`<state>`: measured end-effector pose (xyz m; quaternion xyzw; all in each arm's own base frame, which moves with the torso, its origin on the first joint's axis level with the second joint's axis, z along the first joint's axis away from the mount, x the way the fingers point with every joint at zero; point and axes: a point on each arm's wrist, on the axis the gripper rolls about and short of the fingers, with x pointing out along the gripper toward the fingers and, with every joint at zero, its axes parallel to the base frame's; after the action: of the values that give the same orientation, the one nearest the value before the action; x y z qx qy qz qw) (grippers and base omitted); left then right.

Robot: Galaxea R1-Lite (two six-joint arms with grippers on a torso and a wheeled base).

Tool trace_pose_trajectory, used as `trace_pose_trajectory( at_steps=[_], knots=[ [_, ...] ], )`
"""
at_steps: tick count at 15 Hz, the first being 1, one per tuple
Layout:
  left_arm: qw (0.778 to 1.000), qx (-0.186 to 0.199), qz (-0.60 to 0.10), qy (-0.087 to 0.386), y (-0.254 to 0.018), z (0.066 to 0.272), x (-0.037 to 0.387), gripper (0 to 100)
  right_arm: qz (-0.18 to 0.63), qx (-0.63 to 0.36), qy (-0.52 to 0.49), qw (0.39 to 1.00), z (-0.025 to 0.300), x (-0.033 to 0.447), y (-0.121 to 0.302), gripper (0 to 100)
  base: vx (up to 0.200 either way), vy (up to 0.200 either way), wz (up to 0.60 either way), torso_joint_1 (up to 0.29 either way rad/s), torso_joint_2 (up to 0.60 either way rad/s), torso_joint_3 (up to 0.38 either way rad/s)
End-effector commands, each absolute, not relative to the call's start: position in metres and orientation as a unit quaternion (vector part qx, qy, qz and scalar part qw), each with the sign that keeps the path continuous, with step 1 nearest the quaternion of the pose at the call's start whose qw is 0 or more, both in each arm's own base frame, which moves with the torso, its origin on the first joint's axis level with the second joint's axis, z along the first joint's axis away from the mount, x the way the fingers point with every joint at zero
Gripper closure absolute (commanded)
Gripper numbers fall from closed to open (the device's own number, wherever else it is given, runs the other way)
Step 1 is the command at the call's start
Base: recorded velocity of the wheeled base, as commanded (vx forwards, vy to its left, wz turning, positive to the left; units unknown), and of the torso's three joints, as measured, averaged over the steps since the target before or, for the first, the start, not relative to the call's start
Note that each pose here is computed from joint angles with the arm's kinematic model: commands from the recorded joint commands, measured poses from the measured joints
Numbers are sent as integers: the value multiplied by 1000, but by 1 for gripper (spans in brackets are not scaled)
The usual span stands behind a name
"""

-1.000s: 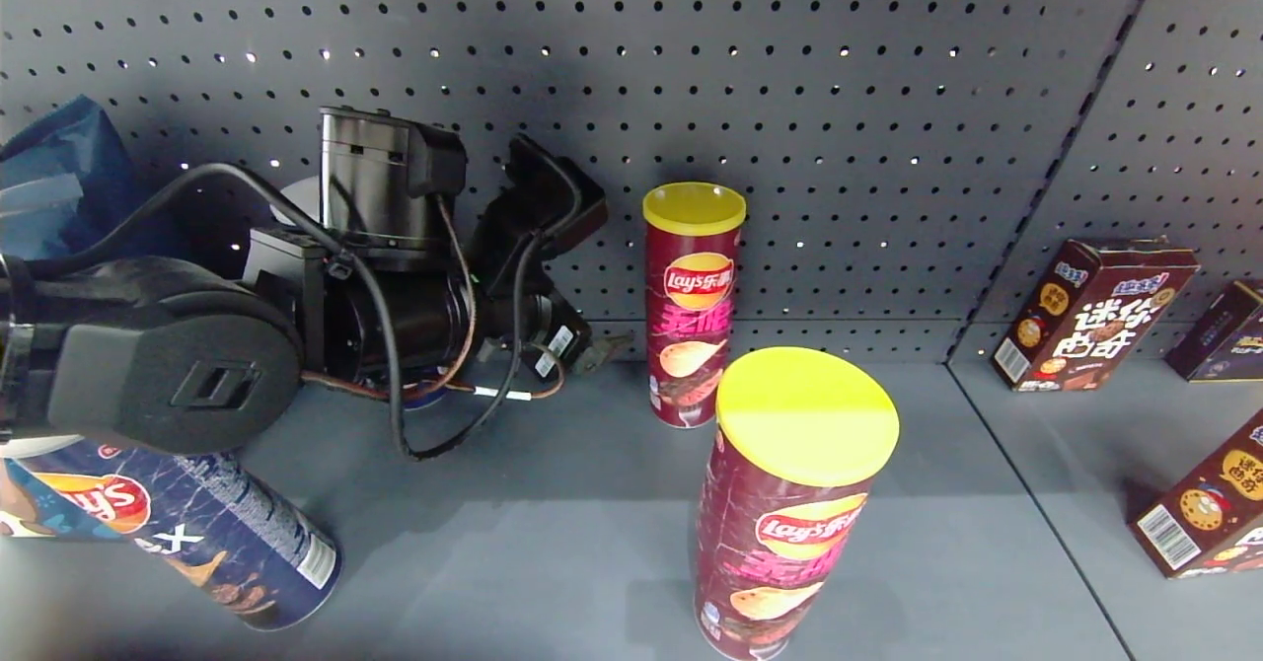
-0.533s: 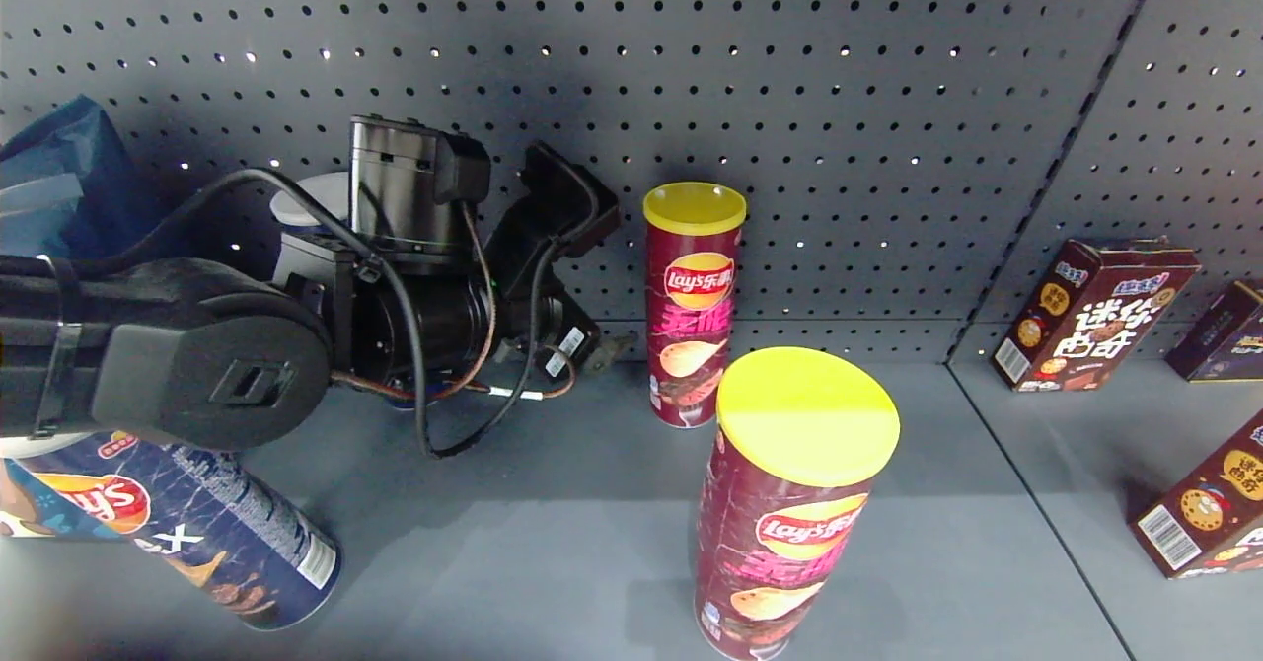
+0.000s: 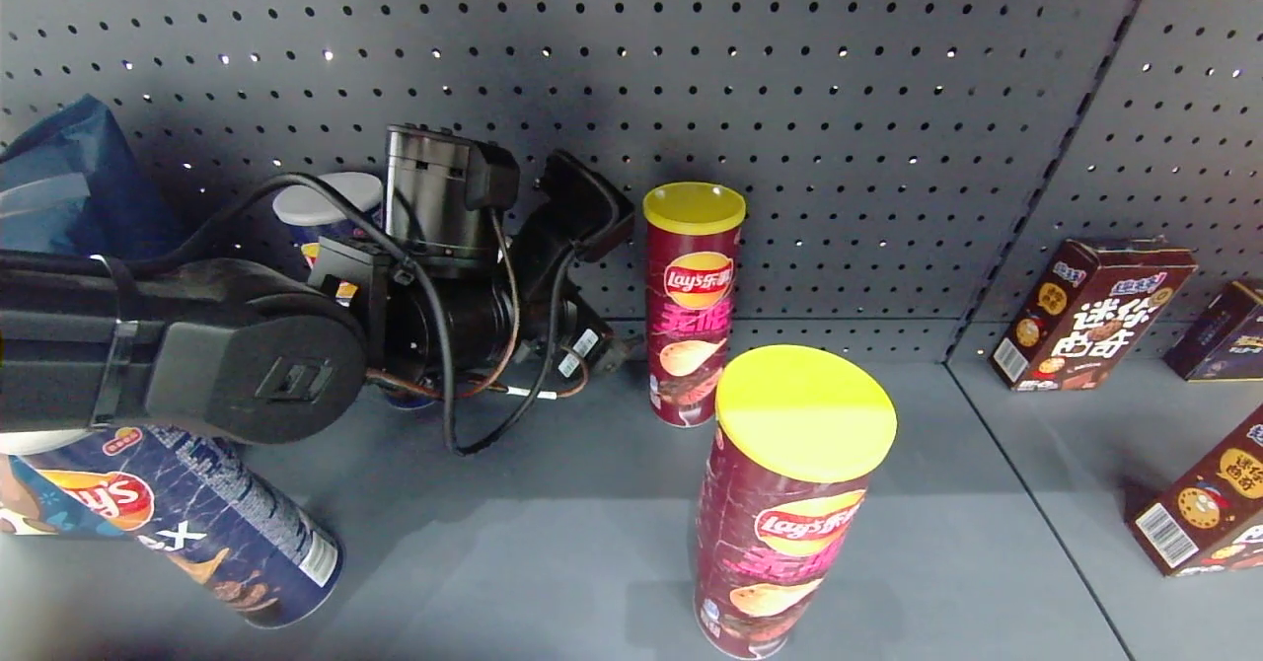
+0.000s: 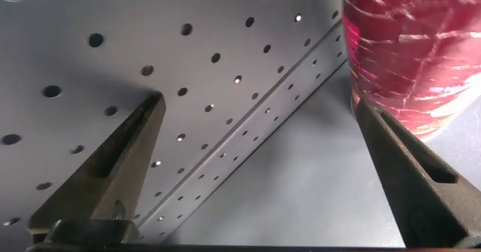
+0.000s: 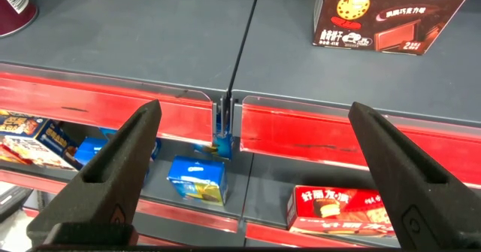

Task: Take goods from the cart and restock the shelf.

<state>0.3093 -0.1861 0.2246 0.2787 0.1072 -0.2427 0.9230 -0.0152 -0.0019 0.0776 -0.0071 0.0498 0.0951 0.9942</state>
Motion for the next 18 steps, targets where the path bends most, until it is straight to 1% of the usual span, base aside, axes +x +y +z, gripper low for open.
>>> trace_pose_trajectory(
  at_steps=[1,9,15,18],
  knots=[
    [922,280,-243,112,-187,221,311,0,96,-7,51,994,78,-15,-2,0,0,0,0,0,0,0],
    [919,284,-243,122,-190,212,316,0,96,-7,51,994,78,-15,-2,0,0,0,0,0,0,0],
    [919,283,-244,124,-191,211,317,0,96,-7,51,994,78,-15,-2,0,0,0,0,0,0,0],
    [918,283,-250,124,-196,209,316,0,96,-7,51,994,78,-15,-2,0,0,0,0,0,0,0]
  ],
)
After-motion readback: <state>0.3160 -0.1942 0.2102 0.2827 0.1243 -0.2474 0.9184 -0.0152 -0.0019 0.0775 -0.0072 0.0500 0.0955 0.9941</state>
